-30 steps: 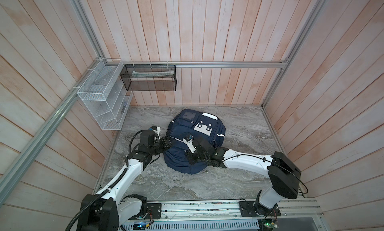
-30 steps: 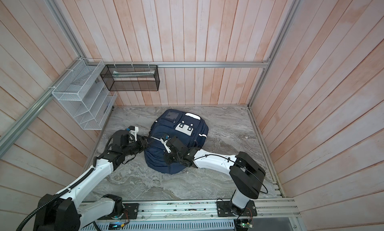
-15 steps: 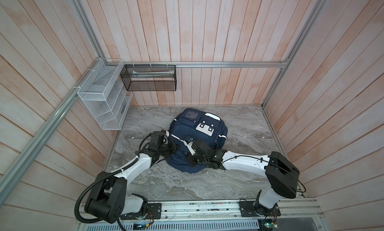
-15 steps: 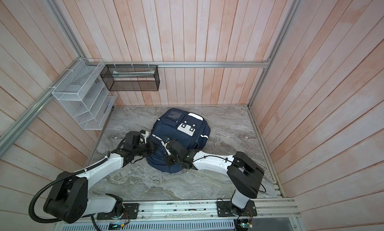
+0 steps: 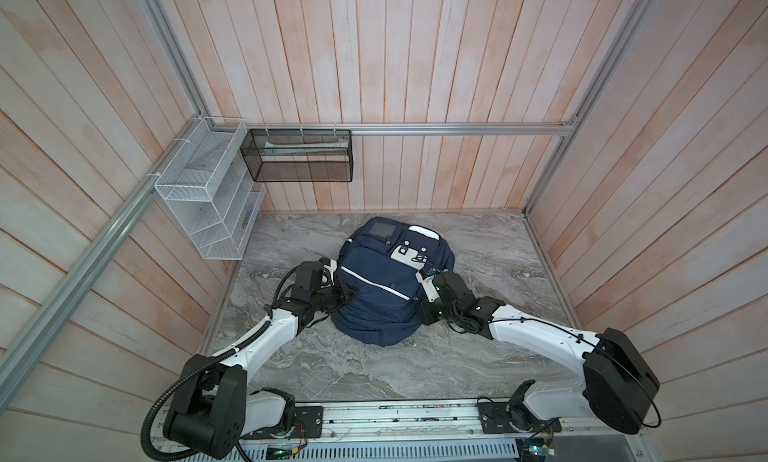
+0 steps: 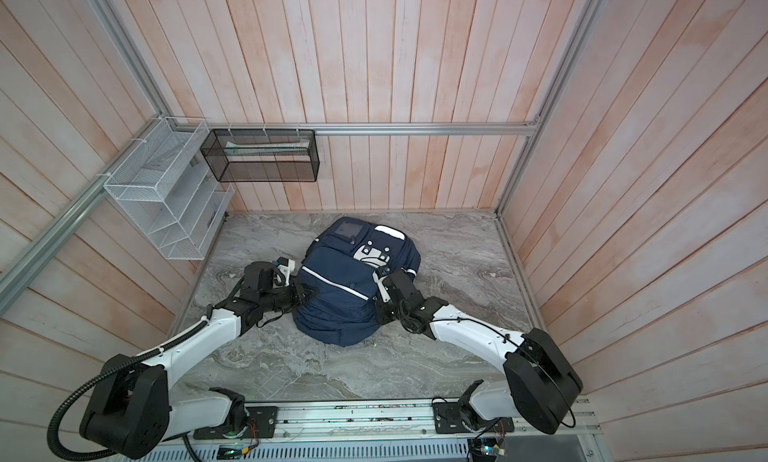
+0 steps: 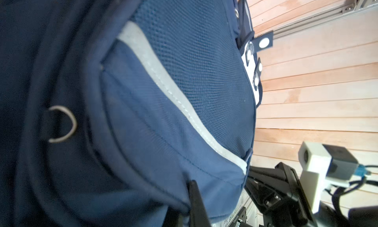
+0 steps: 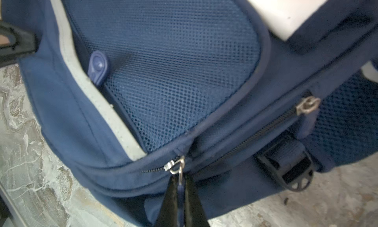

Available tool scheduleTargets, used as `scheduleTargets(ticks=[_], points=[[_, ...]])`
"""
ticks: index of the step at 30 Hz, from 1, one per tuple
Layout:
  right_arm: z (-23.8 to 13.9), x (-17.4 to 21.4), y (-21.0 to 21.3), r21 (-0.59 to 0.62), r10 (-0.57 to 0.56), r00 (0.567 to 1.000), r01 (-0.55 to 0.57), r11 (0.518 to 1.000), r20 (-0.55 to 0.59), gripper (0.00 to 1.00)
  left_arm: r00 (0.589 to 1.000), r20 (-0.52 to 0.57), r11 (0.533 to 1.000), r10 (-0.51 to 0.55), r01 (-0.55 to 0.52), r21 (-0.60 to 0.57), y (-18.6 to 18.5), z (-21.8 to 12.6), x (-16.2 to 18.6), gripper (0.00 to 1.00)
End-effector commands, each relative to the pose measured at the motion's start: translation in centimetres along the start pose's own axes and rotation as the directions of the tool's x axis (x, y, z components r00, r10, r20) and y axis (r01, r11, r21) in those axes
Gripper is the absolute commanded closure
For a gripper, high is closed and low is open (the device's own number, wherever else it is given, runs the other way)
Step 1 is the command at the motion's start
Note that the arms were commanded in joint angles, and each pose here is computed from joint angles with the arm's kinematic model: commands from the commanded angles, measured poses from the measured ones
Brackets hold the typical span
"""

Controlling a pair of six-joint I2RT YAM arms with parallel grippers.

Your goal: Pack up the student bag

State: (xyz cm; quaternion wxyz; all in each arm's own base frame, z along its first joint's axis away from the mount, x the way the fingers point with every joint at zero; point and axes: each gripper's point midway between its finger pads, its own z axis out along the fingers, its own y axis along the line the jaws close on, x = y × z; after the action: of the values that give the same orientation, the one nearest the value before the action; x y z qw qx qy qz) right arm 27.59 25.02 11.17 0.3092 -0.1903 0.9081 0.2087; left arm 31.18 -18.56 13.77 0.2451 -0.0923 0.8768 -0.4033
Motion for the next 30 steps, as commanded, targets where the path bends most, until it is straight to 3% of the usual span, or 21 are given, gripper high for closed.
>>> scheduleTargets(ticks=[1,6,10,11,12,13,15,17,20,22,26,27,30], points=[[-1.7,-2.2,-7.9,0.263,0.08,0.995,-0.092,0.961,0.055,1.0,0.996,0.08,0.991,0.046,-0.035,-0.13,2.0,-1.9,-1.4,1.0],[-1.2,-6.7,-8.2,0.26,-0.01,0.99,-0.027,0.965,0.139,1.0,0.995,0.045,0.989,0.09,-0.084,-0.123,0.1,-1.3,-0.3,1.0],[-1.0,-8.1,-9.2,0.298,-0.022,0.991,-0.018,0.954,0.132,0.99,0.996,0.002,0.995,0.094,-0.094,0.014,-3.2,-1.4,1.5,1.0],[-1.0,-8.3,-9.4,0.291,-0.018,0.99,-0.024,0.956,0.141,0.88,0.995,-0.007,0.994,0.103,-0.103,0.04,-4.0,-1.6,1.7,0.93],[-1.0,-8.4,-9.5,0.284,-0.012,0.989,-0.031,0.958,0.146,0.68,0.994,-0.011,0.992,0.112,-0.111,0.064,-4.7,-1.8,1.9,0.76],[-1.2,-8.6,-9.5,0.282,-0.013,0.988,-0.032,0.959,0.154,0.55,0.993,-0.009,0.99,0.117,-0.116,0.08,-5.1,-2.0,2.0,0.56],[-1.7,-8.9,-9.5,0.288,-0.02,0.985,-0.031,0.957,0.173,0.4,0.99,0.016,0.986,0.141,-0.142,0.083,-5.6,-2.7,1.6,0.39],[-2.9,-9.3,-10.4,0.338,-0.013,0.972,-0.068,0.939,0.234,0.3,0.978,0.059,0.976,0.202,-0.206,0.069,-6.2,-3.3,0.6,0.31],[-5.2,-9.8,-13.9,0.45,-0.001,0.938,-0.164,0.878,0.345,0.22,0.938,0.171,0.953,0.303,-0.298,-0.053,-5.5,-4.0,-2.7,0.29],[-6.6,-10.0,-16.5,0.502,-0.02,0.913,-0.206,0.84,0.408,0.15,0.884,0.266,0.92,0.385,-0.342,-0.193,-4.5,-4.9,-5.6,0.27],[-9.0,-9.5,-20.1,0.511,-0.078,0.826,-0.268,0.817,0.558,0.16,0.774,0.382,0.856,0.504,-0.39,-0.339,-2.9,-5.9,-9.6,0.24],[-10.0,-9.5,-20.8,0.506,-0.098,0.789,-0.288,0.813,0.607,0.16,0.741,0.404,0.834,0.536,-0.391,-0.388,-2.2,-6.1,-10.5,0.22],[-11.4,-7.8,-22.4,0.539,-0.182,0.739,-0.278,0.795,0.649,0.17,0.689,0.392,0.74,0.61,-0.317,-0.593,1.5,-7.6,-12.9,0.16]])
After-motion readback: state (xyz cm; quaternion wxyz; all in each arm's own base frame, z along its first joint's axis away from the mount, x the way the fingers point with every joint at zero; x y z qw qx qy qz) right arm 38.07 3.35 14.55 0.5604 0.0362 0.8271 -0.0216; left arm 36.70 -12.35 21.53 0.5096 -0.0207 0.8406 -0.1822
